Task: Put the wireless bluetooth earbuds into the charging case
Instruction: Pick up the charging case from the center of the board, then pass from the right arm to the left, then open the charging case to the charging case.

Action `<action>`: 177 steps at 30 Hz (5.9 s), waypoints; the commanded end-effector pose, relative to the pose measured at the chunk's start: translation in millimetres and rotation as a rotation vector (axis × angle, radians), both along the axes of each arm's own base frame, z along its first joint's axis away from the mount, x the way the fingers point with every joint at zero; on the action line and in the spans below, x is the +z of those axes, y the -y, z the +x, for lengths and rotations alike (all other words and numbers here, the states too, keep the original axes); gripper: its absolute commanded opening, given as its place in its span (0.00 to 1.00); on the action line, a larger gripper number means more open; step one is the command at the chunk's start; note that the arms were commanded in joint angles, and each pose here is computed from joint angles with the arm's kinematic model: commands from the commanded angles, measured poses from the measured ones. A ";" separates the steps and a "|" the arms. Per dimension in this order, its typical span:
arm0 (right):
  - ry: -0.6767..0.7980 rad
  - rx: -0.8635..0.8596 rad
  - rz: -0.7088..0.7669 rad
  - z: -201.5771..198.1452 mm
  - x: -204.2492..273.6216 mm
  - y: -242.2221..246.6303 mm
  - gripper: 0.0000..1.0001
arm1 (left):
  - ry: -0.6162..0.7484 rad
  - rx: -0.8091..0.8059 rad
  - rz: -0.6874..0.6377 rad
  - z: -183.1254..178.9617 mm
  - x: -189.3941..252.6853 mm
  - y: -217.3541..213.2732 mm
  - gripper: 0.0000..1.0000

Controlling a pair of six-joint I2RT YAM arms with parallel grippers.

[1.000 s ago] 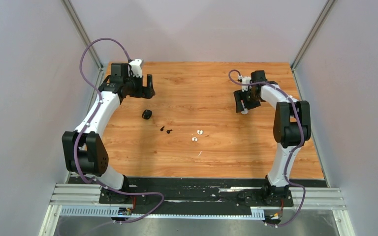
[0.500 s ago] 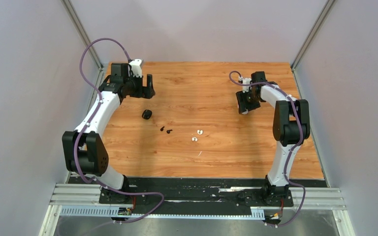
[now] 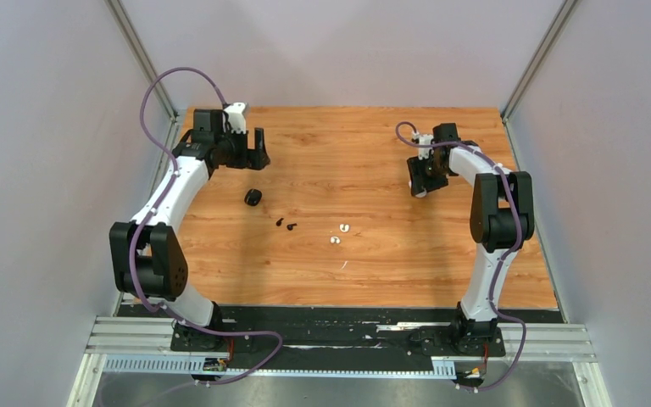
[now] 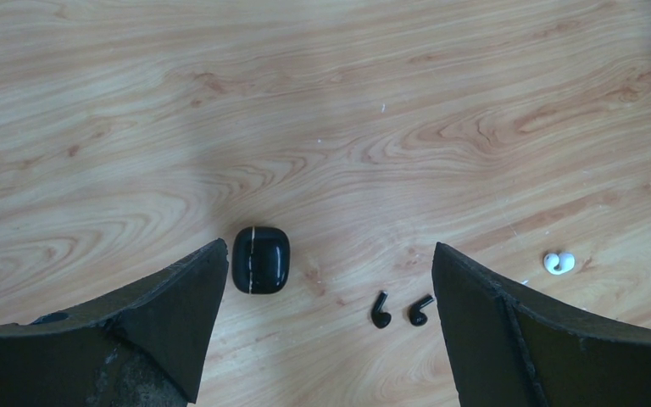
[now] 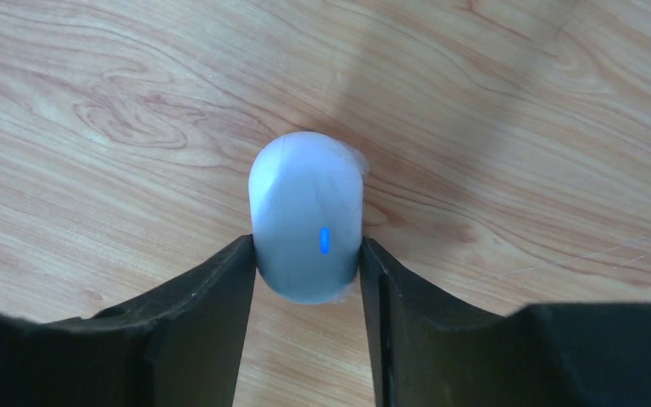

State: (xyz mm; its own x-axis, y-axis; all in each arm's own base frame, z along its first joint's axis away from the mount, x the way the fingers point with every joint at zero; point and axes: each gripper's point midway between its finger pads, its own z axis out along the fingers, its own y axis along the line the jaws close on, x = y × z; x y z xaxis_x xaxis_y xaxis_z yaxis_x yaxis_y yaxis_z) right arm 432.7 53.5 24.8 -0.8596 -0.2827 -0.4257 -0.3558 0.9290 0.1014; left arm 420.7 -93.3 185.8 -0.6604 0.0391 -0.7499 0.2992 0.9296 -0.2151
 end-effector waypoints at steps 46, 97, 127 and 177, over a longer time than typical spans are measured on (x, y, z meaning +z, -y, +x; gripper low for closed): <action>0.365 1.489 -0.063 16.8 36.3 -20.7 0.81 | 0.043 -0.096 -0.001 -0.1 13.1 18.7 0.96; 1.347 0.744 0.046 21.1 342.3 -223.6 0.00 | 0.401 -0.750 -0.399 -4.0 181.7 174.6 0.81; 1.424 0.841 0.100 3.3 350.4 -244.1 0.00 | 0.408 -0.840 -0.458 9.4 183.5 208.2 0.44; 0.601 1.154 0.619 -74.3 263.7 -252.8 0.75 | 0.933 -1.289 -0.092 -72.5 106.4 186.7 0.00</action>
